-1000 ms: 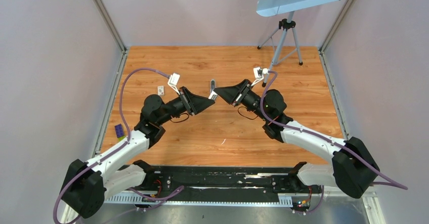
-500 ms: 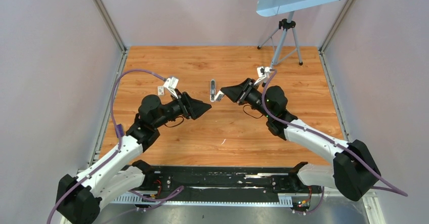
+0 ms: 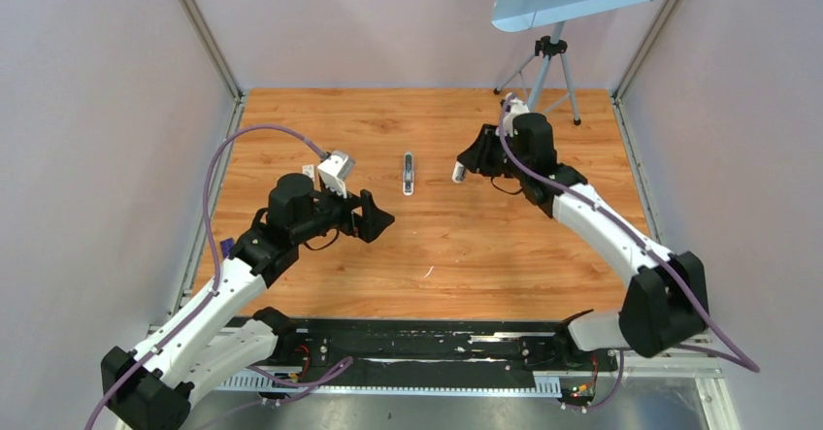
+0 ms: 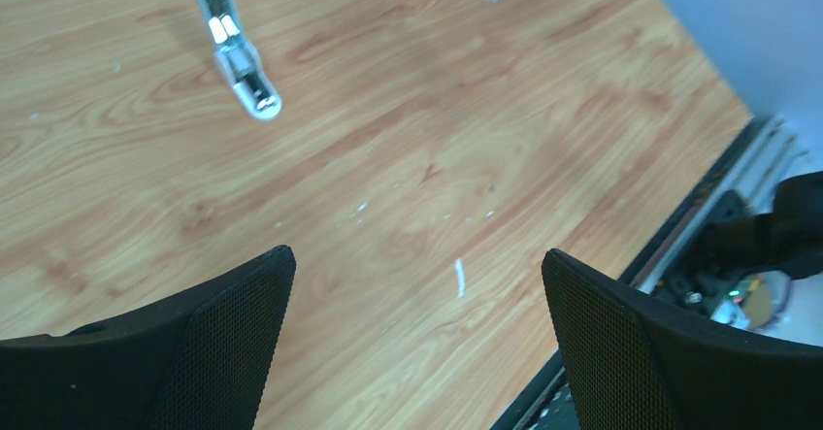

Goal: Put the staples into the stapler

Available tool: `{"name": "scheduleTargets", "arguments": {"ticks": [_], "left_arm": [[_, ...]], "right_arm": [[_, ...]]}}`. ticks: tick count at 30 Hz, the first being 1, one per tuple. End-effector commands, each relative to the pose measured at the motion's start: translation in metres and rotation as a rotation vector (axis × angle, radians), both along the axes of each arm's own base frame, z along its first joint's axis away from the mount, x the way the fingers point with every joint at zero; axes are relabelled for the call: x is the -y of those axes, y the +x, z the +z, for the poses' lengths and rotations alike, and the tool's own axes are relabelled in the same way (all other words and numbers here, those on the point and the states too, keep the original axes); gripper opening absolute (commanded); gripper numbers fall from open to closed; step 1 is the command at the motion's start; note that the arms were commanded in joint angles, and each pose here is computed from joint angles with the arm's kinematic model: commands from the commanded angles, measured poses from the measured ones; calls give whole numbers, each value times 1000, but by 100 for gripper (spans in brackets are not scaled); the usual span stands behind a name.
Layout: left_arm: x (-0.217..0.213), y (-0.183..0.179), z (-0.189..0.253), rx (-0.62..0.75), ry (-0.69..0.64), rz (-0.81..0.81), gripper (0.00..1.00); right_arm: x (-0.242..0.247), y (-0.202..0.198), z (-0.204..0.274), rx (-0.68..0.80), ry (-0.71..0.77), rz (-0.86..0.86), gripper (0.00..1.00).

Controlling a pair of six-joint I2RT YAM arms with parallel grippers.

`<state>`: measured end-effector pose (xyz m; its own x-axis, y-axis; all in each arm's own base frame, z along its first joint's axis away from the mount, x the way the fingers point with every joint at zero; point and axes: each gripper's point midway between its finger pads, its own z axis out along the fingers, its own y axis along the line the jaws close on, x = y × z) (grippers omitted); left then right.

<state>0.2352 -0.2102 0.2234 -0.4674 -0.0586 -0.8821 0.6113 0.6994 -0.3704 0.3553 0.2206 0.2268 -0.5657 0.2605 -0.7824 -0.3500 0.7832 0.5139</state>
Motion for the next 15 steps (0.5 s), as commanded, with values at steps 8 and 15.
{"name": "scheduleTargets", "arguments": {"ticks": [8,15], "left_arm": [[-31,-2,-33,-12,222,52,100],[-38,-1,-30,2,248,75,100]], "right_arm": [[31,30,-84,-313,-498,64,14],[24,53,-125,-431,-560,69,15]]}}
